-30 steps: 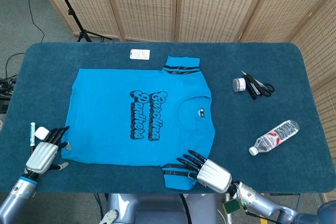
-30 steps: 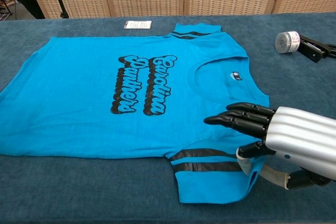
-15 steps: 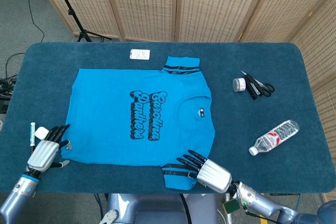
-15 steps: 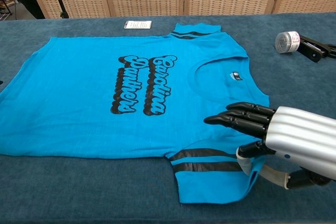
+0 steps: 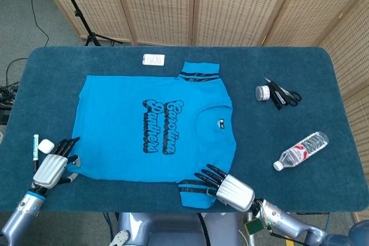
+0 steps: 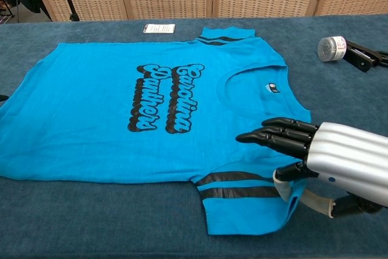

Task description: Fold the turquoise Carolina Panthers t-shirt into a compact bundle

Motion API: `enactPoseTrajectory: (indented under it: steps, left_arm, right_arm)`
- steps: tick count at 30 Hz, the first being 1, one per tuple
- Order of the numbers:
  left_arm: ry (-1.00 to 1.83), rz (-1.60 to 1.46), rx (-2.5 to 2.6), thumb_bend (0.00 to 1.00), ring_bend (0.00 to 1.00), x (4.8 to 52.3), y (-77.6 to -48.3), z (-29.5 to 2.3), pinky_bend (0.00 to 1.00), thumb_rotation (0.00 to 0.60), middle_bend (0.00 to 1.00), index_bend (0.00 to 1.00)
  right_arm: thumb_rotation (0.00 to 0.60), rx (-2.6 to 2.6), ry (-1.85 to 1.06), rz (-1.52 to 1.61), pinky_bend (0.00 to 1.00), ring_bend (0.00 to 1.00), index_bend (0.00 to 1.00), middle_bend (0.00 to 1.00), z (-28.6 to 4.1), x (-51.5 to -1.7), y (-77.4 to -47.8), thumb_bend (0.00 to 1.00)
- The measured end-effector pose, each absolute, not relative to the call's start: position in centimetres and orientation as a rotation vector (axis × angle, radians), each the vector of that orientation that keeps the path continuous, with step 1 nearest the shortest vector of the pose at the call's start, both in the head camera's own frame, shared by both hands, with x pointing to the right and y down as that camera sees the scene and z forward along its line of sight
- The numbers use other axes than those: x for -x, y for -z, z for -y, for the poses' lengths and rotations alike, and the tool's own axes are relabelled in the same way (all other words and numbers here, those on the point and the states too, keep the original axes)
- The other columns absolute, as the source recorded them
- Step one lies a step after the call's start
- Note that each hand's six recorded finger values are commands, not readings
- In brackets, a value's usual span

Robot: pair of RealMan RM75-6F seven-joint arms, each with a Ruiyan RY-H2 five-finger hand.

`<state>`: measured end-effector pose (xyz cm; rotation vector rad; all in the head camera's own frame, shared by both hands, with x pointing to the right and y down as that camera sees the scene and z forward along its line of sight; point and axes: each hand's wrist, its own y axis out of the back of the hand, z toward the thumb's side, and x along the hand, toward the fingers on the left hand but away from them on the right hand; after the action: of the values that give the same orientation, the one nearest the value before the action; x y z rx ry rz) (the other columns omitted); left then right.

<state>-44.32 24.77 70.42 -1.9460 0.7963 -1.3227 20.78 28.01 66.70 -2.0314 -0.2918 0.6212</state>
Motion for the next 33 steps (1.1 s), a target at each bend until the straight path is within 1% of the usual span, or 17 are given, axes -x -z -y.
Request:
enactPoseTrajectory:
  steps: [3,6,11,15,23,33]
  left_arm:
    - [1.322,-0.796,1.947,0.37,0.0,44.3,-70.4,-24.8,0.0,0.6,0.0,0.66]
    - [1.32,-0.791,1.956,0.45,0.0,44.2,-70.4,-24.8,0.0,0.6,0.0,0.72]
    - [1.307,-0.797,1.964,0.53,0.0,44.1,-70.1,-24.8,0.0,0.6,0.0,0.75]
    - [1.301,-0.797,1.967,0.55,0.0,44.0,-69.9,-24.8,0.0,0.6,0.0,0.76]
    - [1.278,-0.792,1.982,0.57,0.0,43.8,-69.4,-25.1,0.0,0.6,0.0,0.78]
    - [1.219,-0.737,2.008,0.57,0.0,44.0,-67.6,-26.2,0.0,0.6,0.0,0.8]
  right_arm:
    - [0.6,2.032,-0.621,0.29,0.0,0.0,0.59,0.02,-28.0,-20.8,-66.7,0.51]
    - [0.6,2.037,-0.615,0.285,0.0,0.0,0.59,0.02,-28.2,-20.8,-66.7,0.51]
    - [0.6,2.041,-0.614,0.279,0.0,0.0,0.59,0.02,-28.3,-21.0,-66.6,0.51]
    - [0.6,2.042,-0.621,0.277,0.0,0.0,0.59,0.03,-28.2,-21.3,-66.6,0.51]
    - [0.6,2.084,-0.593,0.28,0.0,0.0,0.61,0.03,-28.7,-21.3,-66.1,0.51]
    - [0.6,2.16,-0.484,0.257,0.0,0.0,0.61,0.05,-30.4,-21.2,-64.0,0.51]
